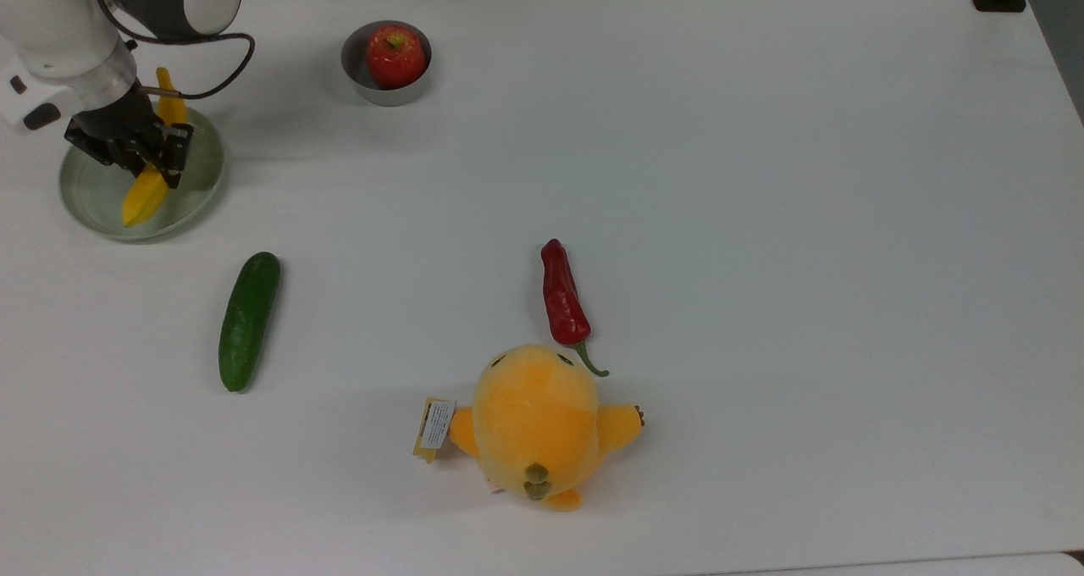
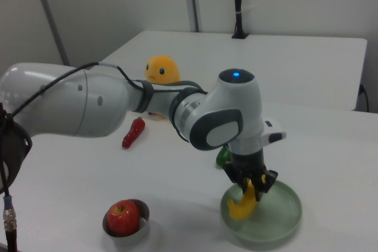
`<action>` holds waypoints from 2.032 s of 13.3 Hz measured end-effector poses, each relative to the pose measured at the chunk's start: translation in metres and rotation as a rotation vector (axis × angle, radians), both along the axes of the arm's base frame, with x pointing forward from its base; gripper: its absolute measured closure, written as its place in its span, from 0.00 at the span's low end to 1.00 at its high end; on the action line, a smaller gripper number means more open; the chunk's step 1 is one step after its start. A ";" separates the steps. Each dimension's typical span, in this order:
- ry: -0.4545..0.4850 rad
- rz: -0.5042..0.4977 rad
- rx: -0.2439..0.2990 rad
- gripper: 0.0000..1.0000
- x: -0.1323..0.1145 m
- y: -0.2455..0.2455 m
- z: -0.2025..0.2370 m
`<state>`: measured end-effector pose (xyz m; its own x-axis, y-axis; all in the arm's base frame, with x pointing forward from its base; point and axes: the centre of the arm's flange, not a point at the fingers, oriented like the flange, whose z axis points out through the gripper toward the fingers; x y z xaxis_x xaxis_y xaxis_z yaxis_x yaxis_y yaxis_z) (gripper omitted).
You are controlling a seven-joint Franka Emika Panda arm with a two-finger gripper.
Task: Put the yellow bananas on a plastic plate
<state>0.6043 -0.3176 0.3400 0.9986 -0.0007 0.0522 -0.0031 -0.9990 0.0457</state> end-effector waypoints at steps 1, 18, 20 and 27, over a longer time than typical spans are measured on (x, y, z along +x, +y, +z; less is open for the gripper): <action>0.004 0.002 -0.006 0.67 -0.001 -0.006 -0.009; -0.102 -0.110 -0.046 0.00 0.010 -0.011 0.047; -0.122 -0.153 -0.023 0.00 0.005 0.007 0.101; -0.026 -0.249 0.123 0.00 -0.064 0.145 0.287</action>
<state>0.5401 -0.1729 0.6266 0.9653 -0.2536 0.0626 -0.2484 -0.9654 -0.0792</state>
